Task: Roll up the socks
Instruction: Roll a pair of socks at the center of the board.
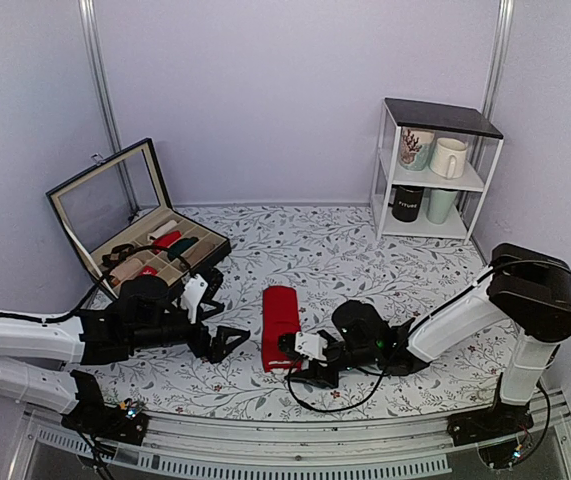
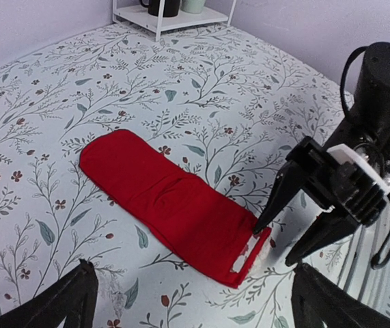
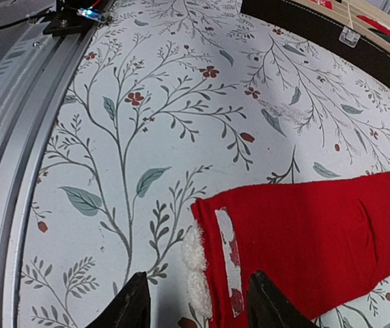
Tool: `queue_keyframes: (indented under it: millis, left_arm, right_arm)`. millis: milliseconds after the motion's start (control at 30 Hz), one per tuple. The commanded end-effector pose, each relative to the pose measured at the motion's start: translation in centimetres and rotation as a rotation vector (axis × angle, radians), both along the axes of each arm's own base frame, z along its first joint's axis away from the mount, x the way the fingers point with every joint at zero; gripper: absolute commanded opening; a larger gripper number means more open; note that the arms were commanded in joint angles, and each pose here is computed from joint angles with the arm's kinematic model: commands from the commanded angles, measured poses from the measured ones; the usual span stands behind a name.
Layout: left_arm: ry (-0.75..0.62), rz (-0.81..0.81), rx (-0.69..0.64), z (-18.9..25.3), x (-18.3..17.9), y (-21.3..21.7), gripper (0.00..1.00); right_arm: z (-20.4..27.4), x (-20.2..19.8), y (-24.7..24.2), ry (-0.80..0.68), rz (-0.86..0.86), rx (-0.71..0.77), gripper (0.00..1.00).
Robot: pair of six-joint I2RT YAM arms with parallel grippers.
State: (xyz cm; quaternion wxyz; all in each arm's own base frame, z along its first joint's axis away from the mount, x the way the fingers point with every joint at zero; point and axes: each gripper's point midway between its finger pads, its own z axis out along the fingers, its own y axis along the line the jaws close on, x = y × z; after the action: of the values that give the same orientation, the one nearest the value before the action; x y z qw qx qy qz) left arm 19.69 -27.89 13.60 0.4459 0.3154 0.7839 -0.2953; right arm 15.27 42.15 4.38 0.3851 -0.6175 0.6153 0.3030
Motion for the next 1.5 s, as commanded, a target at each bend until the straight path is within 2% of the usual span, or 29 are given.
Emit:
queue_keyframes:
  millis: [0, 233, 400, 467, 600, 800, 1033, 1233, 1467]
  left_arm:
    - [-0.004, -0.023, -0.013, 0.0, -0.5, -0.5, 0.99]
    - [0.012, -0.039, -0.004, -0.5, -0.6, -0.8, 1.00]
    - [0.016, -0.040, 0.003, -0.6, -0.8, -0.6, 0.99]
    - [0.013, -0.038, 0.008, -0.8, -0.9, -0.3, 1.00]
    - [0.012, -0.067, 0.004, -1.2, -1.5, -0.2, 0.98]
    - [0.019, -0.182, -0.027, -2.3, -3.5, -0.8, 0.88]
    - [0.007, -0.309, -0.052, -3.0, -5.4, -1.8, 0.87]
    - [-0.031, -0.421, 0.002, -3.7, -6.8, -3.7, 0.87]
    - [-0.144, -0.429, 0.063, -4.6, -6.8, -6.5, 0.89]
  right_arm:
    - [-1.4, 1.1, 0.4, -0.054, -0.030, -0.033, 0.50]
    - [-3.3, 1.7, 0.4, -0.059, -0.049, -0.089, 0.49]
    - [-5.1, 1.5, -1.1, 0.022, -0.102, -0.179, 0.30]
    - [-5.9, 1.1, -1.6, 0.080, -0.125, -0.217, 0.19]
    - [-6.7, -0.2, -2.2, 0.218, -0.142, -0.270, 0.12]
    - [-5.4, -2.2, -2.3, 0.515, -0.120, -0.269, 0.11]
    - [-6.4, -2.2, -4.6, 0.816, -0.219, -0.374, 0.10]
    - [-7.2, -1.2, -5.9, 0.931, -0.285, -0.404, 0.10]
    - [-7.9, -1.2, -6.0, 0.979, -0.315, -0.429, 0.10]
